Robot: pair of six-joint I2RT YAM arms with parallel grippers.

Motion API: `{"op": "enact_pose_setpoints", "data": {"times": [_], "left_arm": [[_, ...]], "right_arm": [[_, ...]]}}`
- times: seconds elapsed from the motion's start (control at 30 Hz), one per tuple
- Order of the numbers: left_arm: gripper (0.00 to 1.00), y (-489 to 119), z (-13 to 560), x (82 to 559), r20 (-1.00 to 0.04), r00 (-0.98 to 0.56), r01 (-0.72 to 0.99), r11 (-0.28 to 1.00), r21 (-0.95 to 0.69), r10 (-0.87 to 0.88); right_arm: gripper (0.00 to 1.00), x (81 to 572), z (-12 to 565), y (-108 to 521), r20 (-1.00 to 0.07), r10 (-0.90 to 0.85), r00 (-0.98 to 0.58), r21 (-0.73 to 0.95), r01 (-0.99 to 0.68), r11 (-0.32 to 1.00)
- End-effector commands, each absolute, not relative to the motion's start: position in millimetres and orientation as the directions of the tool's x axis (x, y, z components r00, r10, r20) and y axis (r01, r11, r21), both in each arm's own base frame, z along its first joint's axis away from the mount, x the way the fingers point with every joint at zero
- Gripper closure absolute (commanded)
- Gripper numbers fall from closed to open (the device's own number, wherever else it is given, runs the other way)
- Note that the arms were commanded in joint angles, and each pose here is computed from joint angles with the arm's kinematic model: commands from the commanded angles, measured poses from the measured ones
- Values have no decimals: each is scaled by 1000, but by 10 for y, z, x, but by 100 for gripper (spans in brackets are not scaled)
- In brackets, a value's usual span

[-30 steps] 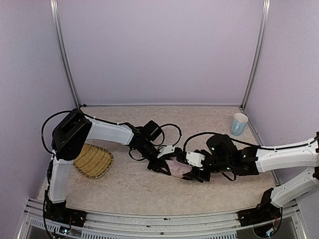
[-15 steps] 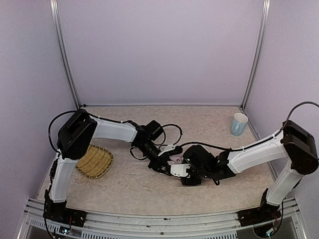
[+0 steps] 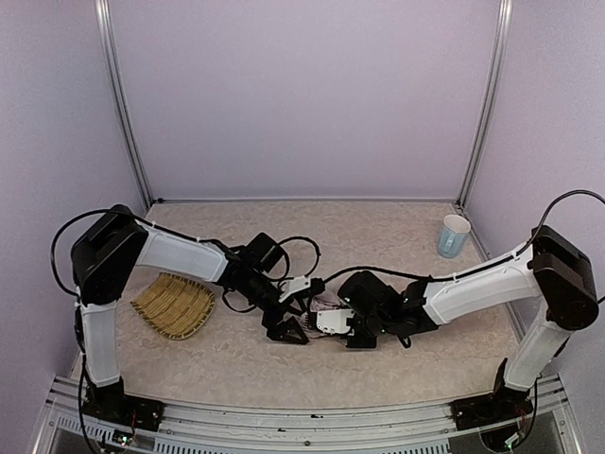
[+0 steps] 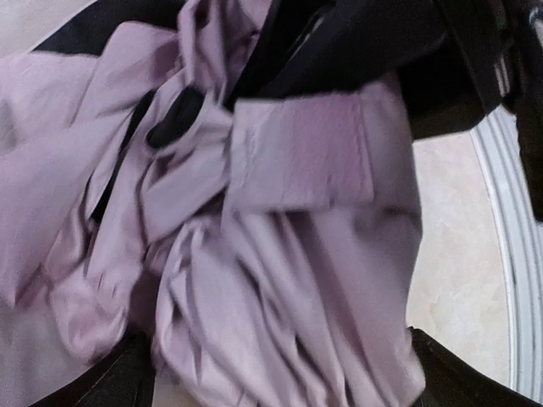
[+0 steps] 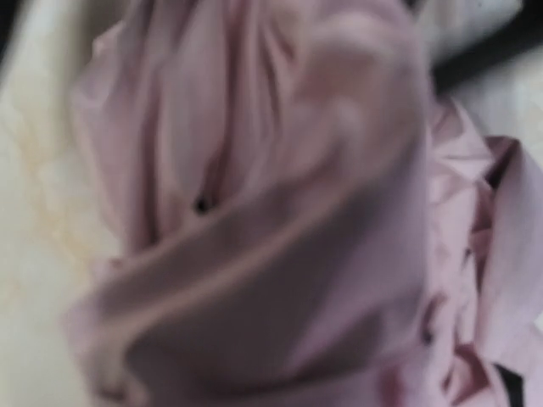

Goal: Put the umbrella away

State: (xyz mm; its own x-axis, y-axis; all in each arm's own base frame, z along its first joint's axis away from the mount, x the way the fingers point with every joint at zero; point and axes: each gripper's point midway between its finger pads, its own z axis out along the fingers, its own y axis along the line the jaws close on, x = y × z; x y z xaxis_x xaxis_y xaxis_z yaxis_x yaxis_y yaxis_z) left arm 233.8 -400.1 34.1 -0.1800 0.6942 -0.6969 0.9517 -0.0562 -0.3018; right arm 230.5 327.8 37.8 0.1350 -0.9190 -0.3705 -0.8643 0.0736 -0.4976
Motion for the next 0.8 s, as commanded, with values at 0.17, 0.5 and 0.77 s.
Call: {"op": "enact_pose_setpoints", "data": {"times": [0.17,0.5,0.77], "left_arm": [[1,-3490,1278,2909,-905,6,910,374,182,426],[16,-2989,2438,2380,-967,215,900,413,141,-140],[42,-3503,1400,1951,-787,466,840,76,537,405]], "right_arm": [[94,1742,-118,3073,-285,-958,28,-90,-996,-2],[94,1427,-218,2979,-215,-965,-149,335,-940,70],[93,1329,-341,2894,-70,-951,-301,542,-812,217]]}}
